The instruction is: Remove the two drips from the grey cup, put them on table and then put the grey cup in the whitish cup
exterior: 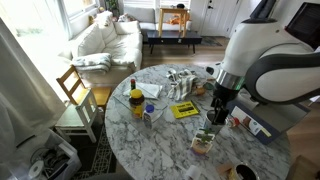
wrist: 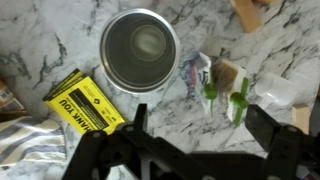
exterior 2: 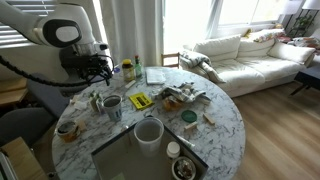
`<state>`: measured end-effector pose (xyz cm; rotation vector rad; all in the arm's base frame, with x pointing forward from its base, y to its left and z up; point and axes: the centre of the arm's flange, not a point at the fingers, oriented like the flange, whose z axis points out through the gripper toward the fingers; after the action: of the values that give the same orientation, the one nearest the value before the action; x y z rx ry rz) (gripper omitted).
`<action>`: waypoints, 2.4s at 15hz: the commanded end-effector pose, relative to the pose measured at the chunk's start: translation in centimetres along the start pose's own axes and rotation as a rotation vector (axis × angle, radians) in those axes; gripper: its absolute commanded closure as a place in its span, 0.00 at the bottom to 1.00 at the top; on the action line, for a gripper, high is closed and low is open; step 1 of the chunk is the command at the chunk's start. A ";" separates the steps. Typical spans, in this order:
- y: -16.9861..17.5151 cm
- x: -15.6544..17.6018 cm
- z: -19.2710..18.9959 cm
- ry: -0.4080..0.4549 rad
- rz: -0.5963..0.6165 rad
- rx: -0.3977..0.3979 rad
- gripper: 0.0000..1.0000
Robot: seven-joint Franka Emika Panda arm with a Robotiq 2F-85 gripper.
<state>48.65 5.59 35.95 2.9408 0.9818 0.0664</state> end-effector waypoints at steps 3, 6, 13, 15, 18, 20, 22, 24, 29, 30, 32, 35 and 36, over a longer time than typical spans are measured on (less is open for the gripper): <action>1.7 -1.1 -0.6 0.031 0.052 -0.015 0.00; 1.6 -1.1 -0.6 0.032 0.057 -0.013 0.00; 8.1 -2.7 1.5 0.049 0.370 -0.012 0.00; 9.5 -3.7 2.7 0.015 0.423 -0.001 0.00; 10.7 -4.8 4.8 -0.017 0.468 0.028 0.00; 11.0 -4.9 6.3 -0.025 0.483 0.045 0.00; 11.3 -4.9 7.6 -0.036 0.499 0.054 0.05; 11.5 -5.0 8.5 -0.047 0.516 0.062 0.24; 12.3 -5.2 9.4 -0.070 0.541 0.070 0.59; 12.5 -5.3 9.1 -0.072 0.545 0.072 0.65; 12.9 -5.5 8.4 -0.071 0.546 0.077 0.81; 13.6 -5.9 7.0 -0.074 0.546 0.075 0.99; 13.8 -6.1 6.3 -0.076 0.545 0.073 1.00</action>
<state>52.63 -8.36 28.47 3.1437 0.1690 -0.0443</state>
